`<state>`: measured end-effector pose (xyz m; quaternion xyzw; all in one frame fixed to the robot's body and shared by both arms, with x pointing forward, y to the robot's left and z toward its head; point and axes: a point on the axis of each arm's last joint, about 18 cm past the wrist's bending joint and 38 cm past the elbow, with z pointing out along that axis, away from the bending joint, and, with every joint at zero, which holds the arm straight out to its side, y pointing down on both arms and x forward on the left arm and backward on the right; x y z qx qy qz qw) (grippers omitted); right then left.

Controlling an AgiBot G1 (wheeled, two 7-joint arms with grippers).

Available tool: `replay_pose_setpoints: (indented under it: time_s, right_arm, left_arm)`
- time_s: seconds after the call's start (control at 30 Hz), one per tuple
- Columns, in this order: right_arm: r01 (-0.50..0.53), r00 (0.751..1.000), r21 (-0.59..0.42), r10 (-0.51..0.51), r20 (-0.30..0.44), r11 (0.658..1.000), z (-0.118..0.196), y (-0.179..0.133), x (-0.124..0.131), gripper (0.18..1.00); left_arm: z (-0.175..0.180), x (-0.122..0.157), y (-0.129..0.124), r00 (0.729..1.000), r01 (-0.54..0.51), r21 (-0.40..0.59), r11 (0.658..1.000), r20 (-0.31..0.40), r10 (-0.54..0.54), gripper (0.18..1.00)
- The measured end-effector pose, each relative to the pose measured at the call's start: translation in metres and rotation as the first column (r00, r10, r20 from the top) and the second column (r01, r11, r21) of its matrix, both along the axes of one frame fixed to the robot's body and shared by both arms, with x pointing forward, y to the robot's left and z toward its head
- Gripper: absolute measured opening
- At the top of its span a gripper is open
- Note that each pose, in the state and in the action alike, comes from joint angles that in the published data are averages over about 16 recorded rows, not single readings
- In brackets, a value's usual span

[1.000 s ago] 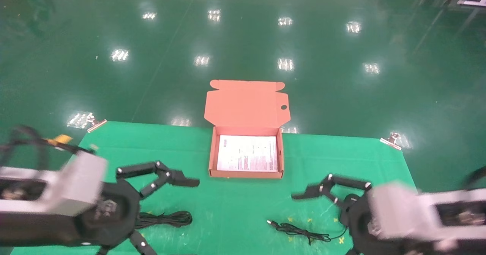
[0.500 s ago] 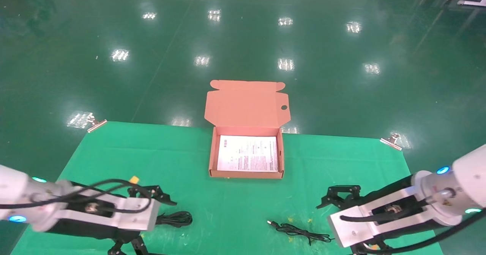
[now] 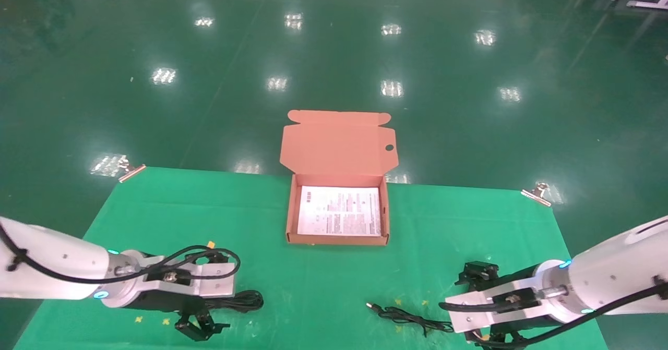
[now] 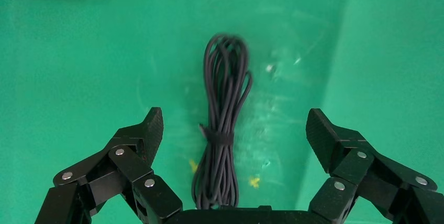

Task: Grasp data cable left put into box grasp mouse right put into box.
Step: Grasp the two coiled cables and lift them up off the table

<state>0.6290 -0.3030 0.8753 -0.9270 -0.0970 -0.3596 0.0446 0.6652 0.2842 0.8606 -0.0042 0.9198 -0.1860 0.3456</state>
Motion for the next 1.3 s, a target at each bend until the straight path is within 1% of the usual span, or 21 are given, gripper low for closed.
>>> replay_pose_setpoints:
  time_s: [0.3, 0.6, 0.93, 1.1, 1.3]
  right_arm:
    - [0.049, 0.999, 0.032, -0.050, 0.005, 0.998, -0.026, 0.007, 0.016, 1.000]
    - [0.067, 0.998, 0.075, -0.068, 0.011, 0.995, -0.044, 0.021, 0.034, 1.000]
    - [0.072, 0.997, 0.104, -0.073, 0.005, 0.992, -0.055, 0.034, 0.050, 0.999]
    - [0.075, 0.997, 0.108, -0.075, 0.001, 0.991, -0.057, 0.036, 0.053, 0.993]
    - [0.075, 0.997, 0.108, -0.075, 0.000, 0.991, -0.058, 0.037, 0.054, 0.966]
  left_arm:
    - [-0.013, 0.023, 0.008, 0.993, -0.103, -0.039, 0.994, -0.058, 0.101, 1.001]
    - [-0.026, 0.036, 0.016, 0.982, -0.164, -0.079, 0.983, -0.111, 0.155, 1.001]
    - [-0.039, 0.043, 0.021, 0.979, -0.171, -0.091, 0.981, -0.126, 0.159, 1.000]
    - [-0.041, 0.044, 0.021, 0.980, -0.166, -0.095, 0.982, -0.125, 0.154, 0.997]
    - [-0.041, 0.045, 0.021, 0.981, -0.165, -0.096, 0.982, -0.124, 0.153, 0.970]
